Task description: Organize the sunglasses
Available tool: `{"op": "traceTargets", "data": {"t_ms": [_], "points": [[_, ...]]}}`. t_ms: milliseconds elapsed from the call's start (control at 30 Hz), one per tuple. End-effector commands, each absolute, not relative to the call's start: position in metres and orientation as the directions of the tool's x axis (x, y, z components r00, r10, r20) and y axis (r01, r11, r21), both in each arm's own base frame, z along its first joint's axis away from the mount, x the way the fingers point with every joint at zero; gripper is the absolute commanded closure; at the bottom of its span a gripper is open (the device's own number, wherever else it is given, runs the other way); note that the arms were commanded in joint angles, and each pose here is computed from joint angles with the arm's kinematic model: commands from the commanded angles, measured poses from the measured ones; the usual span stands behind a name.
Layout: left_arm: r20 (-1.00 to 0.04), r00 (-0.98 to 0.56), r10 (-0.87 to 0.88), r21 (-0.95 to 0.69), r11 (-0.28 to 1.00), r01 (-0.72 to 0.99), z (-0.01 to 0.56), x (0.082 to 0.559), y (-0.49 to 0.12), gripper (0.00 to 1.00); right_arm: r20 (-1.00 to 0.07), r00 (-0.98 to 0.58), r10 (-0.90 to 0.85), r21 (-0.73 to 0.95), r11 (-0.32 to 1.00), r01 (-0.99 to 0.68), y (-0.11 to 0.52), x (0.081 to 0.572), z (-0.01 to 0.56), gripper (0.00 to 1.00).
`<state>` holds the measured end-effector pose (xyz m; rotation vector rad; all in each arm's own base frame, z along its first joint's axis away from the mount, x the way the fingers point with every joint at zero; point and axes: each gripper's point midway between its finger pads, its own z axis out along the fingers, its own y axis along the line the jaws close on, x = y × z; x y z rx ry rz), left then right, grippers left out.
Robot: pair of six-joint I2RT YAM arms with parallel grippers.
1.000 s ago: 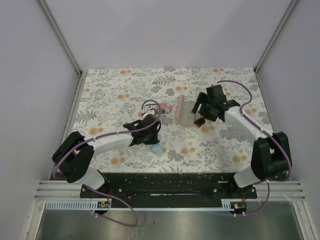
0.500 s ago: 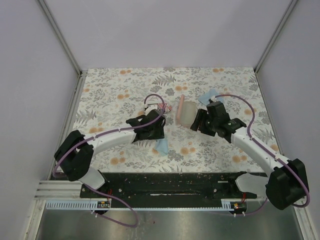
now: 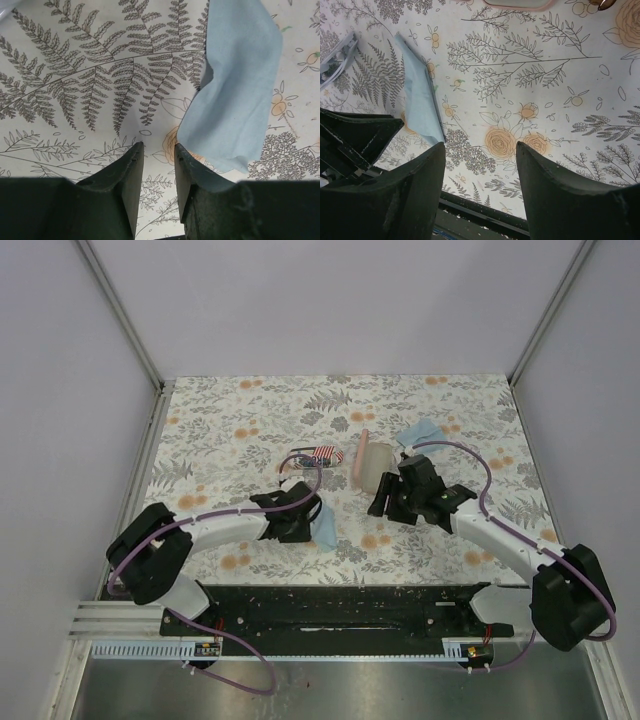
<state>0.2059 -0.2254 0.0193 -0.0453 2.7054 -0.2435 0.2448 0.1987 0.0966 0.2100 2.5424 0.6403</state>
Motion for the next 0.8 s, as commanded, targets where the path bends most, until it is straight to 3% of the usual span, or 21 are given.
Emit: {"op": "traceTargets", "data": {"t_ms": [0, 300, 500, 767], "points": [[-0.433, -0.897, -0.091, -0.212, 0.977, 0.004, 0.021, 0.216, -0.239, 0.67, -0.458, -0.852, 0.253, 0.52, 0.854, -0.026, 0.217, 0.252, 0.111, 0.34], [-0.4, -0.916, -0.038, -0.208, 0.977, 0.05, 0.007, 0.211, -0.254, 0.71, -0.456, -0.851, 0.26, 0.516, 0.856, -0.016, 0.214, 0.248, 0.108, 0.34], [-0.387, -0.922, -0.025, -0.167, 0.985, 0.043, -0.003, 0.208, -0.25, 1.0, -0.448, -0.855, 0.262, 0.52, 0.854, -0.011, 0.213, 0.245, 0.106, 0.34], [-0.452, -0.891, -0.031, -0.118, 0.993, 0.026, 0.023, 0.218, -0.239, 1.0, -0.435, -0.865, 0.251, 0.519, 0.855, -0.013, 0.214, 0.241, 0.101, 0.34]]}}
